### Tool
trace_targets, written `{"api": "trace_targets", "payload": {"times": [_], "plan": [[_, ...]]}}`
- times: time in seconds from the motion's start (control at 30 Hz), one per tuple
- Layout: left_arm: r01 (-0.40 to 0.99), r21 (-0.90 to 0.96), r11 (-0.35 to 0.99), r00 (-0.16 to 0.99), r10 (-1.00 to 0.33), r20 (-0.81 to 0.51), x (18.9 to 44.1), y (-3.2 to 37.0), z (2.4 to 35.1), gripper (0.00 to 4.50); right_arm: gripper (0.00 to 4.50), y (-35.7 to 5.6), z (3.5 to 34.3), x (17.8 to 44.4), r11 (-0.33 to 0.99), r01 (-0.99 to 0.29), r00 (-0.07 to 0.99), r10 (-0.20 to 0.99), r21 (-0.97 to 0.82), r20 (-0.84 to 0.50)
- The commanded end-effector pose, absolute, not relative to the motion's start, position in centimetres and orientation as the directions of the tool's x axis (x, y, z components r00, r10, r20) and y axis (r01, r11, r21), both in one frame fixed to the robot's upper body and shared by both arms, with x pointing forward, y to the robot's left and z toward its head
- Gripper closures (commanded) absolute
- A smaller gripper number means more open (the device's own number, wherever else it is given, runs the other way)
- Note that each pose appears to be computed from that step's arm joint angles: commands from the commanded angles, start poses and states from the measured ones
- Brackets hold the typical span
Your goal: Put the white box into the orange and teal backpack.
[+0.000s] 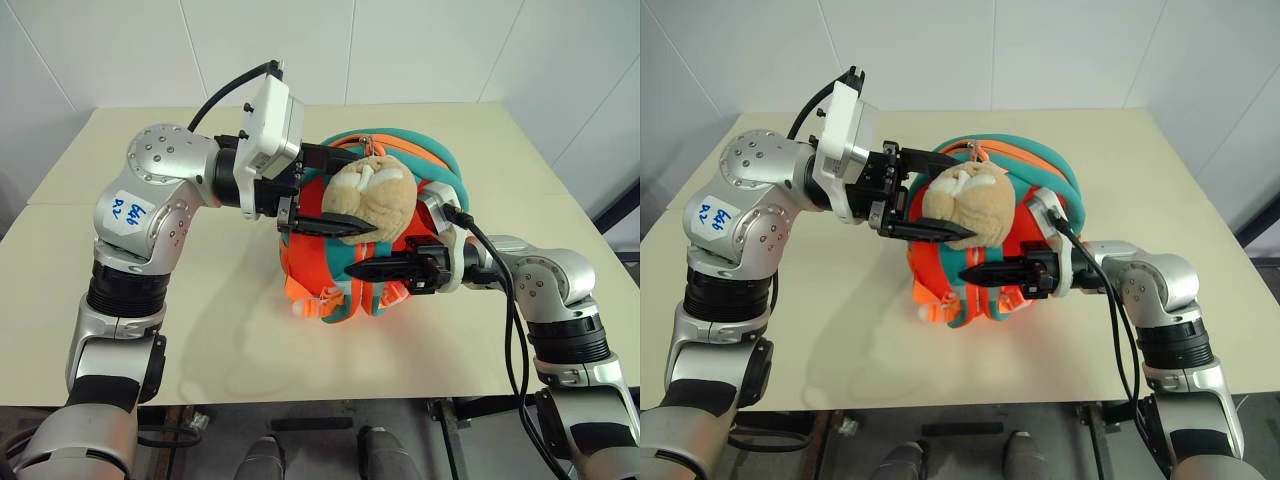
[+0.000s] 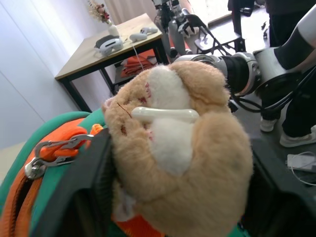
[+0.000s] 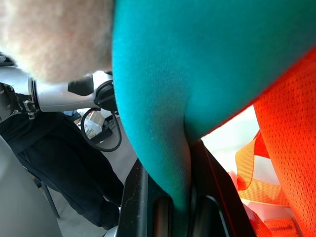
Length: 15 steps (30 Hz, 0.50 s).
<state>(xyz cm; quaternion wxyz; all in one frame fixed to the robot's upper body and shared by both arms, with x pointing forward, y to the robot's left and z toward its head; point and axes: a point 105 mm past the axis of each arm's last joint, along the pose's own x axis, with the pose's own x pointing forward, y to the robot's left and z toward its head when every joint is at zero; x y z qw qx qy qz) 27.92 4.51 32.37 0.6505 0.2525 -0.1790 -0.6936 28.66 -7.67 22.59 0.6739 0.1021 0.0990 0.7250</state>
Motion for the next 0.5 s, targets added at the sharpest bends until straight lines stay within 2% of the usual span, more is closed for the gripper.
{"api": "trace_targets", "payload": {"times": [0.03,0.1,0.2,0.37,0.5], "plan": [[0.777,0.624,-0.080,-0.015,-0.994,-0.109,27.6,4.6,33.3,2.53,4.50,-7.4,23.6,28.2,-0.102,-0.969,-0.095,0.995,0.226,0.044],[0.766,0.640,-0.063,0.012,-0.994,-0.111,28.0,5.3,33.8,3.02,4.50,-7.3,23.6,28.2,-0.103,-0.969,-0.095,0.994,0.225,0.045],[0.755,0.656,0.000,0.092,-0.990,-0.105,29.1,7.5,35.2,3.48,4.50,-7.4,23.6,28.1,-0.100,-0.969,-0.092,0.995,0.225,0.047],[0.787,0.607,0.111,0.254,-0.955,-0.155,31.1,13.4,36.2,3.48,4.50,-7.5,23.5,28.0,-0.089,-0.970,-0.080,0.996,0.225,0.050],[0.813,0.555,0.178,0.386,-0.877,-0.285,32.7,18.4,33.8,3.48,4.50,-7.6,23.3,27.9,-0.077,-0.971,-0.066,0.996,0.228,0.057]]}}
